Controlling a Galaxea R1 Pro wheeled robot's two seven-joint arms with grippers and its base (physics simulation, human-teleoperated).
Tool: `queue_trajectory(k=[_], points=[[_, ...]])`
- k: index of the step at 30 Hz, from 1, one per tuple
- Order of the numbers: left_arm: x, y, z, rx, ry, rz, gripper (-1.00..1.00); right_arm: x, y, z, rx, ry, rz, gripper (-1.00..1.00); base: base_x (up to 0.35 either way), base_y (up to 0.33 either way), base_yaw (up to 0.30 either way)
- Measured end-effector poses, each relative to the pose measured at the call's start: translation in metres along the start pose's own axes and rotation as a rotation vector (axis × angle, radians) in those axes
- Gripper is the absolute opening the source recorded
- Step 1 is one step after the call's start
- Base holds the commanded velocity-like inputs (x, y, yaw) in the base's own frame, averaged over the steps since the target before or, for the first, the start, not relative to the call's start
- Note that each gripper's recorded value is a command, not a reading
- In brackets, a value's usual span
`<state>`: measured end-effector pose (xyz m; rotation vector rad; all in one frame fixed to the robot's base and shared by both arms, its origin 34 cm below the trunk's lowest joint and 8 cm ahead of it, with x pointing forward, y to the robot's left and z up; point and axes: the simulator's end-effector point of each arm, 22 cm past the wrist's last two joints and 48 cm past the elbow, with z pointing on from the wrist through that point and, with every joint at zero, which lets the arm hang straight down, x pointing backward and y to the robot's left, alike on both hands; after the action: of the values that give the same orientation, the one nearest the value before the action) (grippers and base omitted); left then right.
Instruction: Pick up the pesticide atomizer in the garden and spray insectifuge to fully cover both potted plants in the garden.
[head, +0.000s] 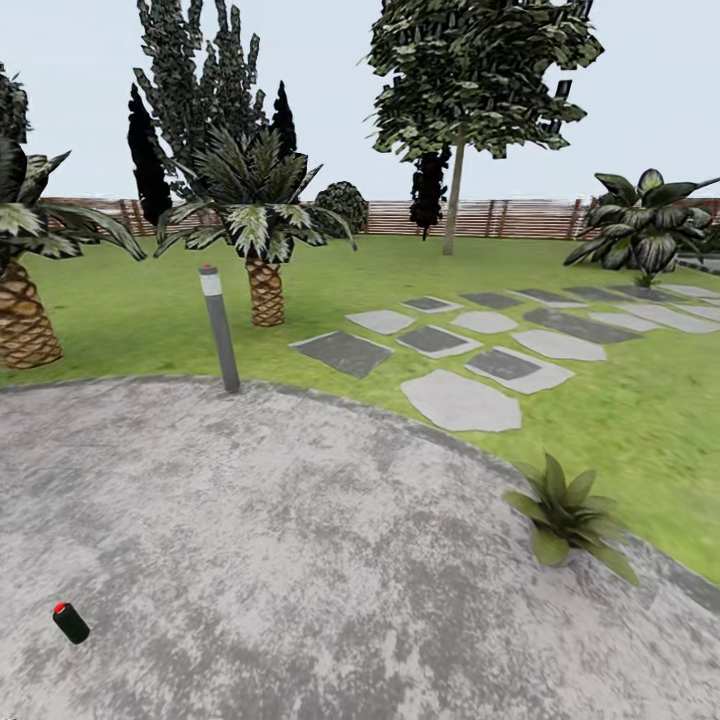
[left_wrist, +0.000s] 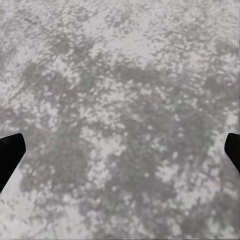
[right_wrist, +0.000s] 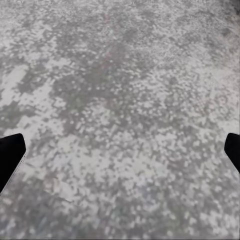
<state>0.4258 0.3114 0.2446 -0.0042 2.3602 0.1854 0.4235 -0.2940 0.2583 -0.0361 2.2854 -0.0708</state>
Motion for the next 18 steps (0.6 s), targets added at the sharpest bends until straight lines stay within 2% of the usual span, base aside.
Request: queue_trajectory(k=[10,18], points=[[0.0004,-0.0001,-0.0001,0.000,0.001,0.001,1.00,0.0001,0.0000,0.0000,0.000,0.000,0.000,1.00,0.251,-0.165,0.278],[0.0005,0.0000,-0.0001,0.000,0.001,0.000,1.00,0.0001,0.0000,0.0000,0.000,0.000,0.000,1.00,0.192,-0.130,0.278]])
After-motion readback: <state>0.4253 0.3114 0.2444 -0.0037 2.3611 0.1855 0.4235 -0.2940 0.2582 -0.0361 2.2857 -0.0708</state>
